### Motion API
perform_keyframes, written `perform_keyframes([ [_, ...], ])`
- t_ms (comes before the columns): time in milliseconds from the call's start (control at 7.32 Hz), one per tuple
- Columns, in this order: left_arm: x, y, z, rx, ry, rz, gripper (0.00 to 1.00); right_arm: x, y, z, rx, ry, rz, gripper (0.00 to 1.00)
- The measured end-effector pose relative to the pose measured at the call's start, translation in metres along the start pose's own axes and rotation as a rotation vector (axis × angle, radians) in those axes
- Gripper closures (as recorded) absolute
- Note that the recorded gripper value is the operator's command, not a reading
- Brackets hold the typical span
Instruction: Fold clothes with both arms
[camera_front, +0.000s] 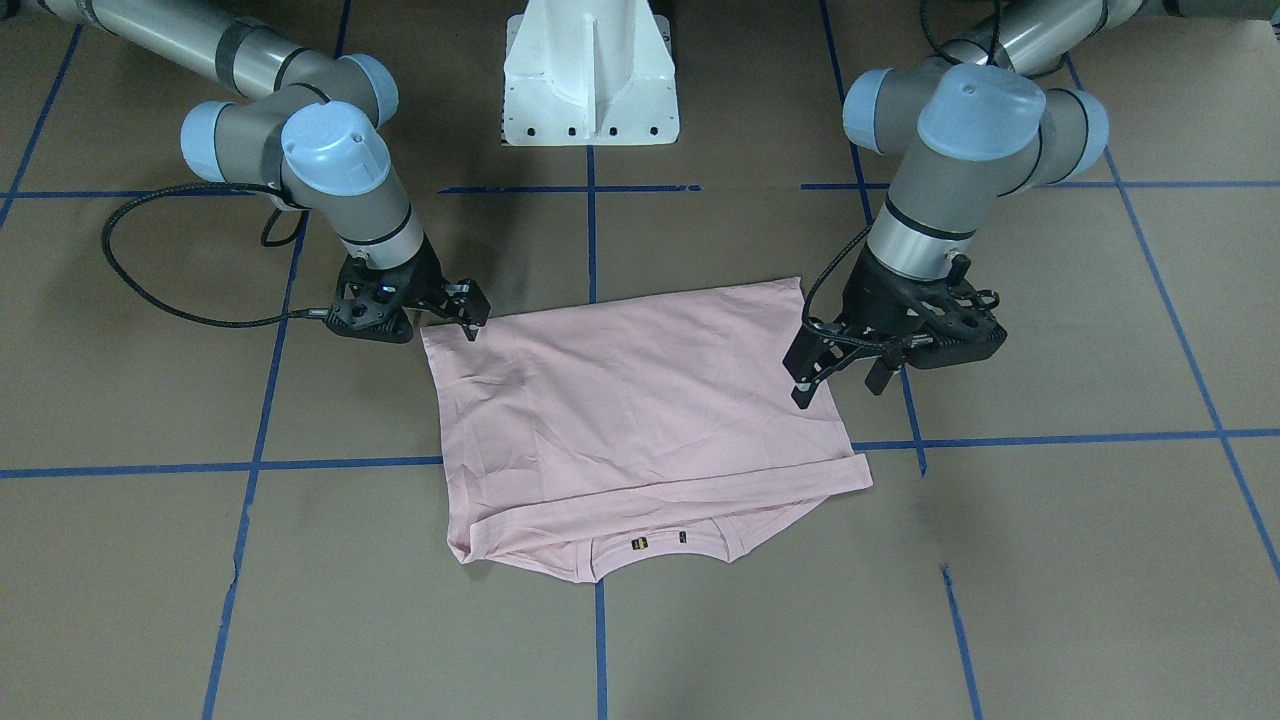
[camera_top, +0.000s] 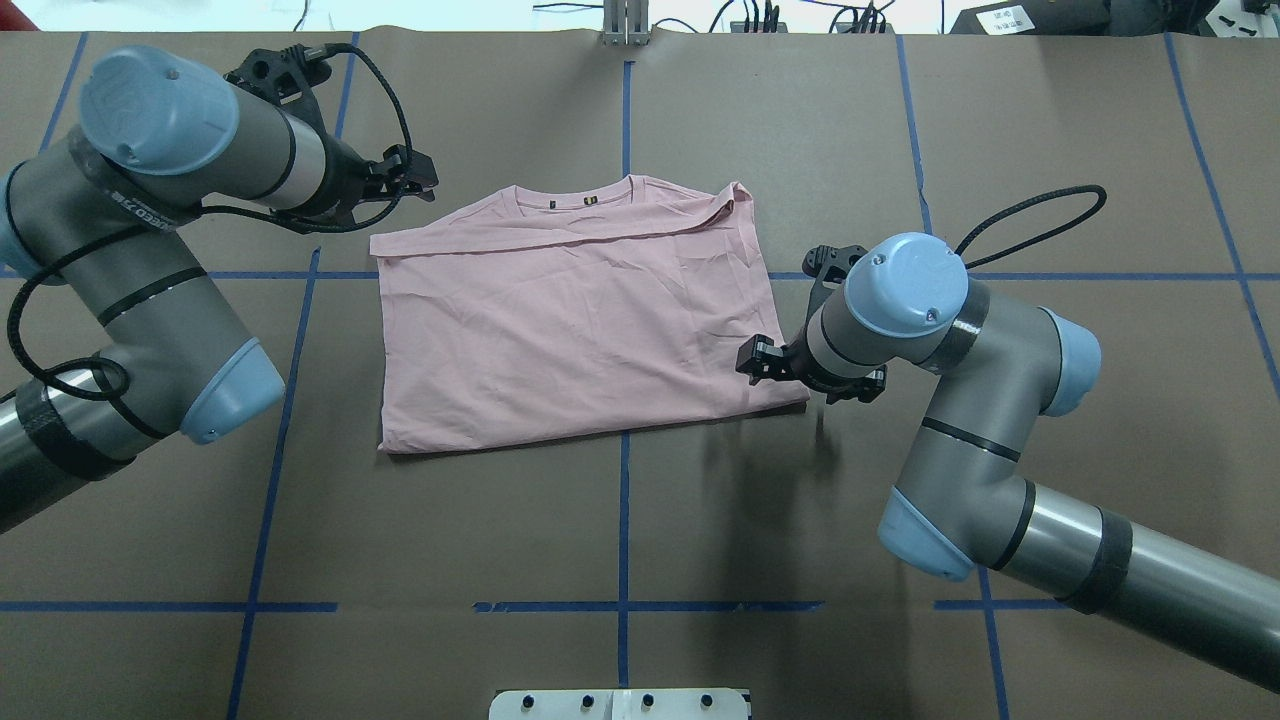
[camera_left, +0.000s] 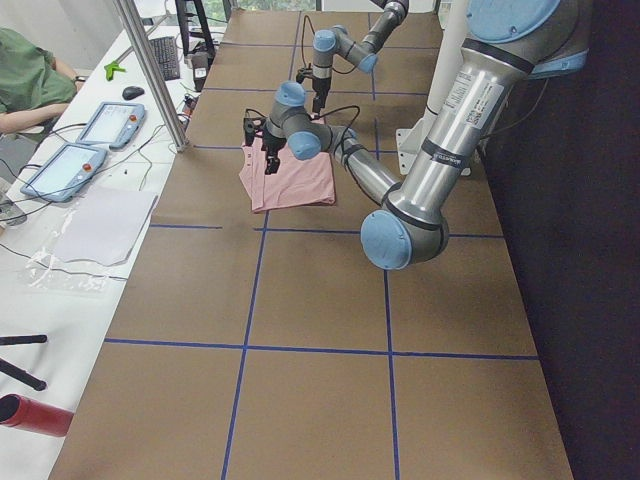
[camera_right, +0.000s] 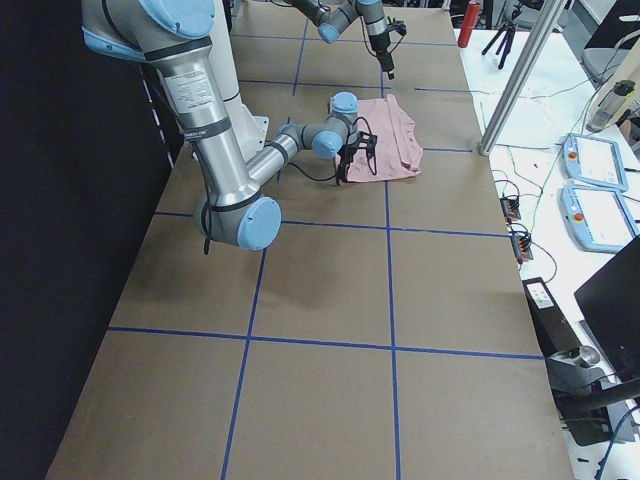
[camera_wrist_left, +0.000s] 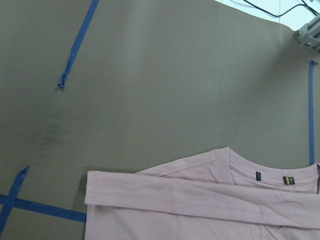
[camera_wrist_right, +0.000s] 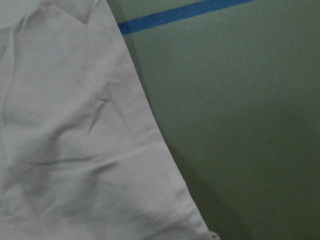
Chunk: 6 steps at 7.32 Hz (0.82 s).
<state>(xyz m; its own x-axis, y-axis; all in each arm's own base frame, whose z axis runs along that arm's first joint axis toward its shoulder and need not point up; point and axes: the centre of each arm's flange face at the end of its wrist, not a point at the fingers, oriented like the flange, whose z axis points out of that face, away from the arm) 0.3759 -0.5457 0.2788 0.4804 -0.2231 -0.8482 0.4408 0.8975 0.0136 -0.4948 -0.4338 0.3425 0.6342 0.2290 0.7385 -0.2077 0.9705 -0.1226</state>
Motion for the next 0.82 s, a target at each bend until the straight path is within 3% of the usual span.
perform_keyframes([
  [137, 0.0002, 0.0004, -0.0013, 0.000, 0.000, -0.003, 0.00, 0.0023, 0.0037, 0.0039, -0.005, 0.007, -0.002, 0.11],
  [273, 0.0005, 0.0008, -0.0020, 0.000, 0.000, -0.003, 0.00, 0.0035, 0.0072, 0.0075, -0.010, 0.013, -0.006, 0.37],
  [410, 0.0008, 0.0010, -0.0027, 0.000, 0.002, -0.004, 0.00, 0.0048, 0.0087, 0.0097, -0.012, 0.018, -0.009, 0.73],
  [547, 0.0006, 0.0013, -0.0025, 0.000, 0.001, -0.004, 0.00, 0.0055, 0.0082, 0.0103, -0.011, 0.020, -0.012, 1.00],
  [820, 0.0002, 0.0016, -0.0020, 0.000, 0.000, -0.005, 0.00, 0.0069, 0.0030, 0.0067, -0.004, 0.017, -0.013, 1.00],
])
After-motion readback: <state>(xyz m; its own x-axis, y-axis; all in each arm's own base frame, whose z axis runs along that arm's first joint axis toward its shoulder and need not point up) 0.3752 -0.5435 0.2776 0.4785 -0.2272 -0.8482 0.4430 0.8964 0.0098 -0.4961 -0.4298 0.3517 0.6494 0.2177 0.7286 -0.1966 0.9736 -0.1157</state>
